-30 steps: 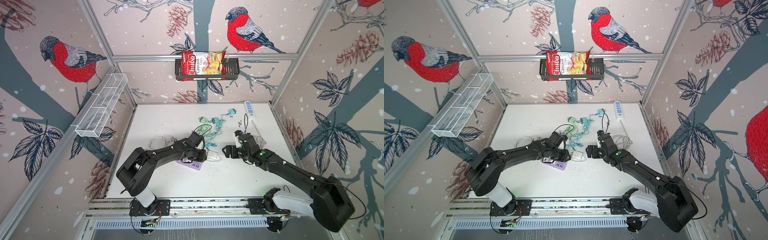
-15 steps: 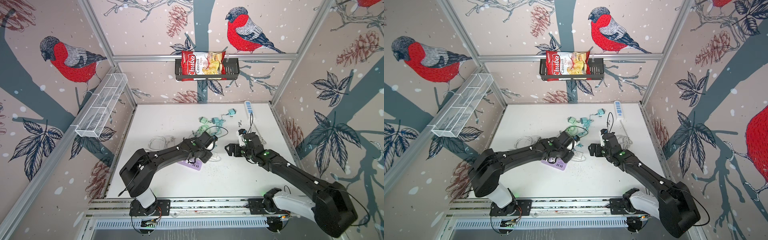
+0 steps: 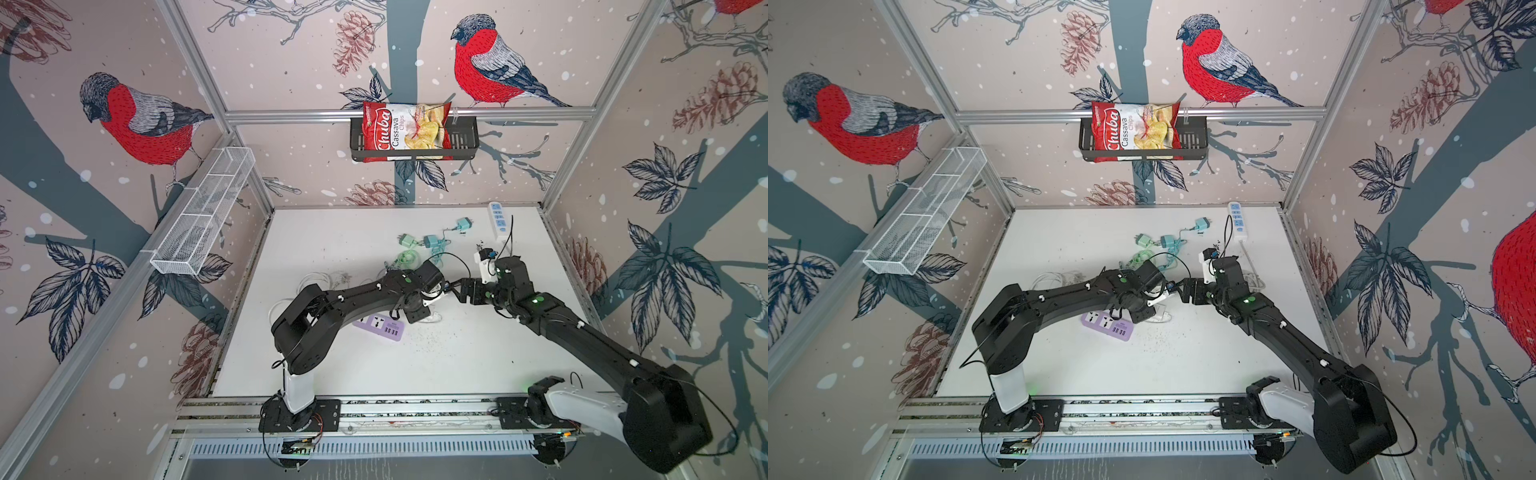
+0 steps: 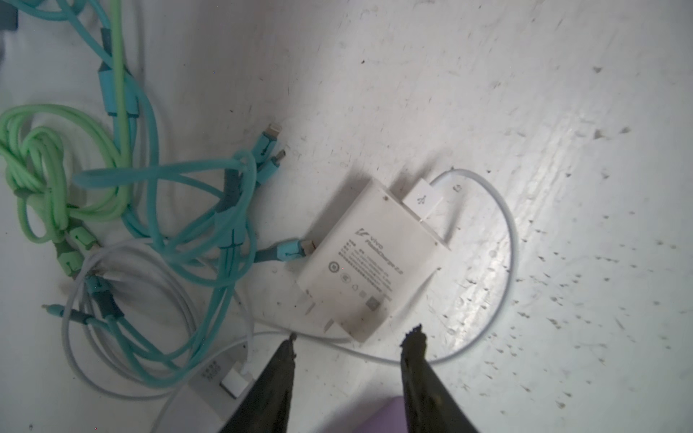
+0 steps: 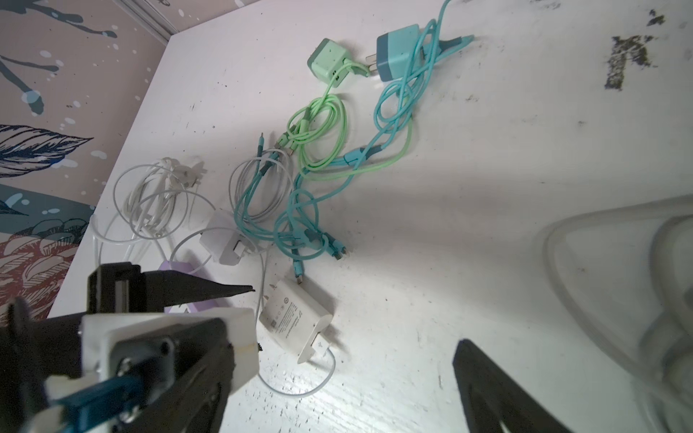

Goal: Insert the plug
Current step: 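Grasp the white charger with the left gripper and lift it, then hold the charger up with the left gripper while the right gripper grasps it, then open the left gripper to release the charger while the right gripper takes it, then carry the white charger prongs-down over the purple strip socket with the right gripper, then lower the charger into the purple strip socket and open the right gripper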

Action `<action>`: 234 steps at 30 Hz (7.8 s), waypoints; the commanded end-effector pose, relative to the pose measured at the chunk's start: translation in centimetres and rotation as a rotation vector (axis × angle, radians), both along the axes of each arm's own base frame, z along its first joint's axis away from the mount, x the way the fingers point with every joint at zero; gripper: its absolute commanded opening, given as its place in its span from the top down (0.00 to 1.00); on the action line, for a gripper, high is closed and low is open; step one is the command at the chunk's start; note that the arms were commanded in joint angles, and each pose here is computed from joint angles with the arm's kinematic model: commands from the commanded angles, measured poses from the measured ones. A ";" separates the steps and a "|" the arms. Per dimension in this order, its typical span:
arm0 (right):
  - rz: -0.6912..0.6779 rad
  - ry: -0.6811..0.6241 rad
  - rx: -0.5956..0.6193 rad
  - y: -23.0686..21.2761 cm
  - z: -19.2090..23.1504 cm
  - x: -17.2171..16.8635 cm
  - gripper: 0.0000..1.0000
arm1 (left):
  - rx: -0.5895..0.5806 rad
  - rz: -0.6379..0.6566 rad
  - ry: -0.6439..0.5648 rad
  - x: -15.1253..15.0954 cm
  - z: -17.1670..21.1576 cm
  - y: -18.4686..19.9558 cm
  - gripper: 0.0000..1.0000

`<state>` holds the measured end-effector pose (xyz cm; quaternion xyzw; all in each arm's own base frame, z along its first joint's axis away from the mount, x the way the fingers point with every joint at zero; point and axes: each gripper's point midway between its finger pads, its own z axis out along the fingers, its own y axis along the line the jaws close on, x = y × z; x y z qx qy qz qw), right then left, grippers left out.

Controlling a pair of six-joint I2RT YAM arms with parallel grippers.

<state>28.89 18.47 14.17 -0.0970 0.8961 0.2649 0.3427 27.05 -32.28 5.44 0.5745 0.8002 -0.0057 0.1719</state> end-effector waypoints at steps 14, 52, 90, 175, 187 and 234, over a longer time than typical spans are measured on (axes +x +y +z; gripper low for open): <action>-0.078 0.009 0.104 -3.1 1.5 1.2 0.06 | 0.092 -0.118 -0.006 1.8 -1.5 -0.7 0.44; -0.229 0.146 0.252 -4.5 -0.8 2.2 0.08 | -0.190 0.063 -0.326 7.7 5.5 -2.6 1.00; 0.379 0.173 0.317 13.1 3.0 0.3 0.49 | -0.489 0.163 -0.449 4.1 10.8 2.8 1.00; 0.681 -0.111 -0.376 20.5 -2.5 -8.0 0.92 | -0.675 1.176 -0.465 1.1 11.7 20.6 0.02; 0.860 -0.158 -0.378 23.5 -3.1 -8.3 0.94 | -0.692 1.218 -0.425 2.2 10.6 21.6 0.02; 0.930 -0.143 -0.498 22.5 -5.2 -7.8 0.96 | -0.734 1.213 -0.420 2.2 10.3 22.0 0.02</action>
